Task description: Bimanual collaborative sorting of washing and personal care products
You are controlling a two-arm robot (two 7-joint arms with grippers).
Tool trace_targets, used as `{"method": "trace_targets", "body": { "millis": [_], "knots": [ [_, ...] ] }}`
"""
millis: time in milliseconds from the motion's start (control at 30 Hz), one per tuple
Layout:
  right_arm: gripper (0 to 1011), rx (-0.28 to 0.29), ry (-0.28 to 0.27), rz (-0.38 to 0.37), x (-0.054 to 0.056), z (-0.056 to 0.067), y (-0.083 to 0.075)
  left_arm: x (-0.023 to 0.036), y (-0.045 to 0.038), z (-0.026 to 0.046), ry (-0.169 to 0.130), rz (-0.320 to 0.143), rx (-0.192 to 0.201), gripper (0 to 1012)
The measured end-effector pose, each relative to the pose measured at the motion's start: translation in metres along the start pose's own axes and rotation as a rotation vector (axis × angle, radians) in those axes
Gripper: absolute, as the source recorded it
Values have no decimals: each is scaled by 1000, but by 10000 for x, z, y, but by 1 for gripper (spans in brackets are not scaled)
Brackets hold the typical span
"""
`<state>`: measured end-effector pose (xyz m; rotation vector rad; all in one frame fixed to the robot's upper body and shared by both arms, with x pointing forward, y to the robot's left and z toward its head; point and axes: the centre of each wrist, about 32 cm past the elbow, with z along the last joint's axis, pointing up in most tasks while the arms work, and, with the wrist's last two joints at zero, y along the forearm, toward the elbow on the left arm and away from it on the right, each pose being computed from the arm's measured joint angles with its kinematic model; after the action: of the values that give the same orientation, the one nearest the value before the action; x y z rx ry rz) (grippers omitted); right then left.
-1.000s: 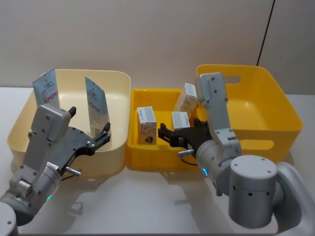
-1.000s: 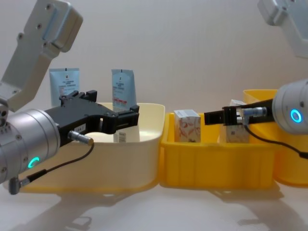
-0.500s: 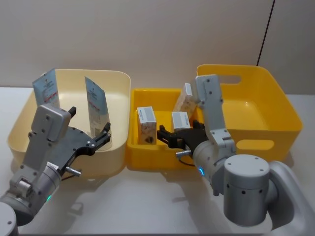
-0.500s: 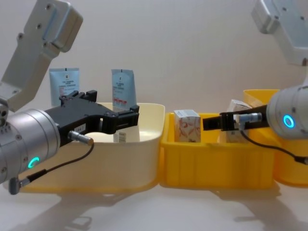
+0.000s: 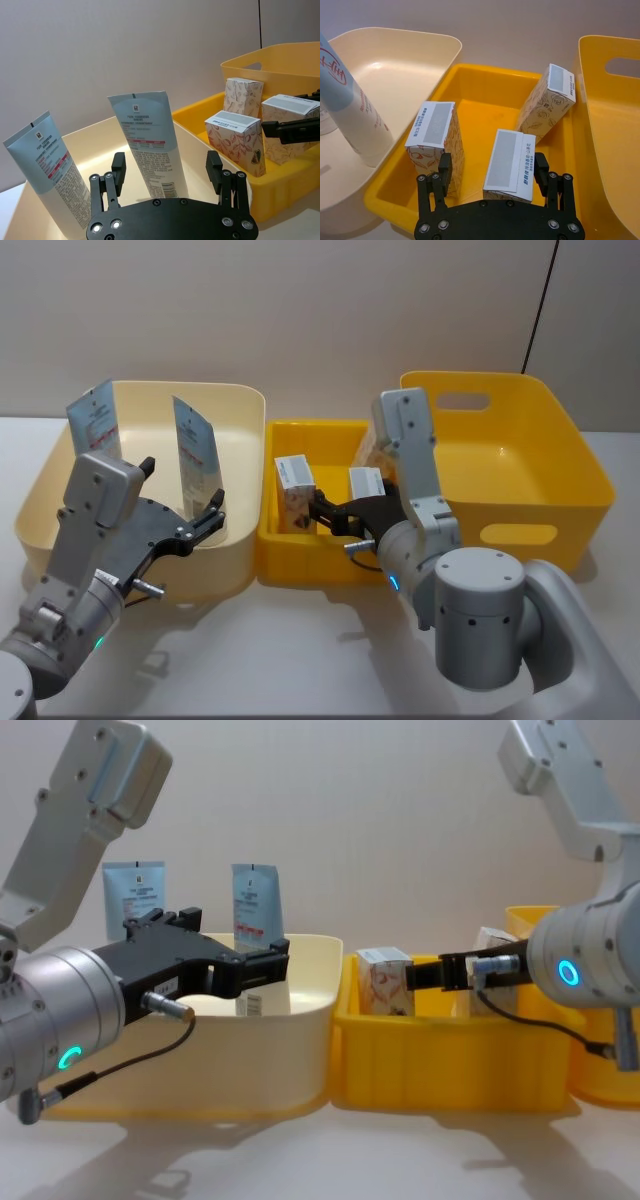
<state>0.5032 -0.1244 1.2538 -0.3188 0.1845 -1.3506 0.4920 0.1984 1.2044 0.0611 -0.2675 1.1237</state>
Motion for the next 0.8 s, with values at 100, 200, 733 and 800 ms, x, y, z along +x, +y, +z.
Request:
{"method": "trace_targets", "body": {
  "millis": [100,200,733,800],
  "knots": [
    [998,-3,-2,-6,-5,-1,15,0,0,0,0,0,0,1000],
    [998,-6,-3,-10,0,-2,22,0,0,0,0,0,0,1000],
    [862,-22,5,-35,46,-22,33,0,0,0,0,0,0,1000],
    [834,-23,5,-36,48,-24,33,0,0,0,0,0,0,1000]
  ]
}}
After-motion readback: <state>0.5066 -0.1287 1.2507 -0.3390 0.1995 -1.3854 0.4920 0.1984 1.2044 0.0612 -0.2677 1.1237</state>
